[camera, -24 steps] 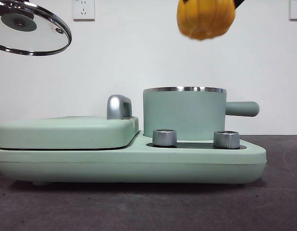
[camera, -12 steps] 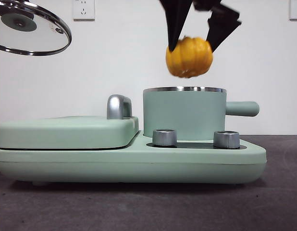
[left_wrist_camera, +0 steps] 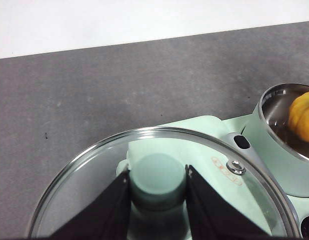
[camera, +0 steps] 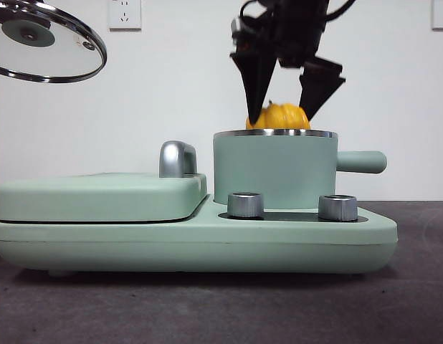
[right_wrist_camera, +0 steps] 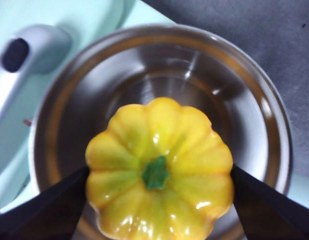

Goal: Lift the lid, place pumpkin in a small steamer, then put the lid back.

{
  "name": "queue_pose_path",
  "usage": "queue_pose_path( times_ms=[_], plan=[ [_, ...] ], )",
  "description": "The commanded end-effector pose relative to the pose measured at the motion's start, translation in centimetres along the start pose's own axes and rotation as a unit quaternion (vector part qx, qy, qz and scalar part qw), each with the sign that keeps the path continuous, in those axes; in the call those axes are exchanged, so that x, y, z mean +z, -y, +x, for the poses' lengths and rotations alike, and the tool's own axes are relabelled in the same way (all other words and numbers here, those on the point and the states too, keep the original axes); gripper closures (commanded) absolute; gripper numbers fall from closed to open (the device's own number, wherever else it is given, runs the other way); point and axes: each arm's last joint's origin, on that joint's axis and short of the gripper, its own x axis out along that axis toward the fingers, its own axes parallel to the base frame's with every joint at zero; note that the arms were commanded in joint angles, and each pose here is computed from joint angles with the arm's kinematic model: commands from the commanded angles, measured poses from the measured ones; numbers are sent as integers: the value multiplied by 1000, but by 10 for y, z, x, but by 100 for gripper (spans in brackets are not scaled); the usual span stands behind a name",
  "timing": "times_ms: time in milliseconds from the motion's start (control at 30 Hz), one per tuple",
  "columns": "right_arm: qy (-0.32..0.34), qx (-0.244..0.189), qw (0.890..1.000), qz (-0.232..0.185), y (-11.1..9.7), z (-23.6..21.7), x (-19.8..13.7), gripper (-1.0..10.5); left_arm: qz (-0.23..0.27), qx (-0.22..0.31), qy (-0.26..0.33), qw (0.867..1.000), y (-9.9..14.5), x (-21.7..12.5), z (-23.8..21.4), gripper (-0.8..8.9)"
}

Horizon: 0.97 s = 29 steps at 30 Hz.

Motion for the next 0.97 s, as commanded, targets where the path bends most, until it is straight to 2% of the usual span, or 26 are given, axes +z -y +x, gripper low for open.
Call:
queue_pose_path(
  times_ms=[33, 200, 633, 867, 967],
  plan=[
    [-2, 1, 1000, -11, -1, 11, 7, 555, 0, -4, 15, 1000, 1, 6, 1, 804],
    [-20, 3, 1000, -11, 0, 30, 11, 555, -1, -4, 1, 1000, 0, 4, 10, 804],
    [-48, 21, 999, -15, 0, 64, 15, 555, 0, -4, 13, 1000, 0, 7, 11, 804],
    [-37, 22, 999, -28, -2, 65, 18, 553, 0, -4, 13, 1000, 0, 7, 11, 804],
    [-38, 22, 998, -35, -2, 65, 18, 491, 0, -4, 13, 1000, 0, 7, 11, 804]
  ],
)
